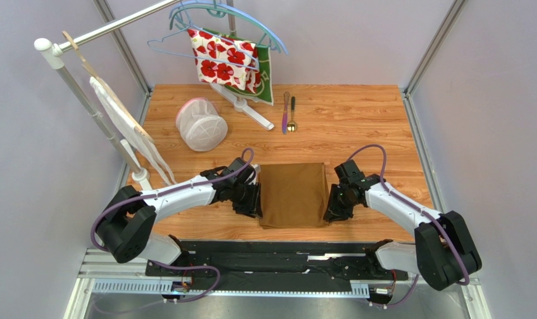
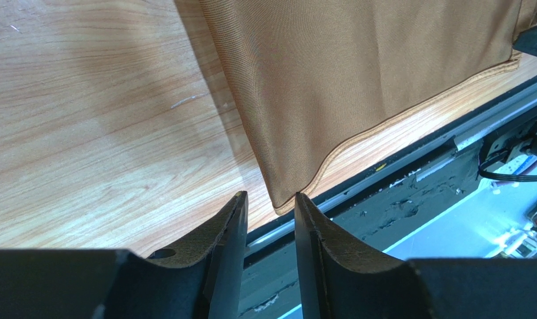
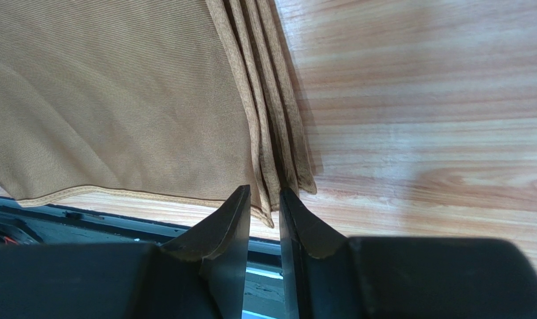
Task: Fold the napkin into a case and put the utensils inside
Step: Smooth out the square-folded napkin at the center of the board.
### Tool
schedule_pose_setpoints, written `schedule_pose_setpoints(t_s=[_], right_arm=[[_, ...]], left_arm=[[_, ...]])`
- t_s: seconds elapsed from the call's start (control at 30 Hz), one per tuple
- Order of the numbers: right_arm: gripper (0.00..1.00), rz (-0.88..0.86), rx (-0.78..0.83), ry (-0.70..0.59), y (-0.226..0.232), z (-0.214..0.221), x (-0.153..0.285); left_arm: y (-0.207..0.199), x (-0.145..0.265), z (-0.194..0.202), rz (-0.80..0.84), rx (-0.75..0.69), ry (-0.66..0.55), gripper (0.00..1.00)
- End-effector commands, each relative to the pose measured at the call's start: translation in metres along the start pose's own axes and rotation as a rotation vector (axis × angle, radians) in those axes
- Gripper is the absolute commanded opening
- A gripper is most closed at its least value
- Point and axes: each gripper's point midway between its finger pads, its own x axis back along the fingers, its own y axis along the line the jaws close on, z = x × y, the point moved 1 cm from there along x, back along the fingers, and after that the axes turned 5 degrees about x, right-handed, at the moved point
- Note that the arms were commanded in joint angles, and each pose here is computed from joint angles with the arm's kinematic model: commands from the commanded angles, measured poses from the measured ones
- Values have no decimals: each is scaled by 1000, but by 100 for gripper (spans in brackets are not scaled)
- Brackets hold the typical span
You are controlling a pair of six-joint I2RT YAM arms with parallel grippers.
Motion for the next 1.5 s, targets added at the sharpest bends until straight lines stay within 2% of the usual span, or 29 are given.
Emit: schedule_pose_setpoints(t_s=[0.0,0.27,0.53,0.67,0.8,1.0,1.33,1.43,1.47], right_arm=[[26,-21,16,-7,5,-3,-8],[26,7,23,6,1,-2,-13],[10,5,44,-34,9,-12,2],[3,7,48,-45,11,-14,9],[0,5,56,-55,15,-18,18],[0,74,81,-74,8,-27,27],[0,150,66,-21,-9,-21,2],[0,169,63,-19,-13,-21,-2],[1,168,65,-18,-13,-21,-2]], left_arm=[[-1,-3,-3,12,14,-3,41],[-7,-6,-5,40,17,4,42],[-9,-22,-3,70,41,33,43],[-12,-24,-6,75,44,32,36],[-18,-20,-9,91,36,29,17],[-21,-16,-9,98,36,28,10],[-14,-35,2,111,64,84,8],[-16,-36,3,124,65,91,11],[-12,-35,5,102,62,91,15]])
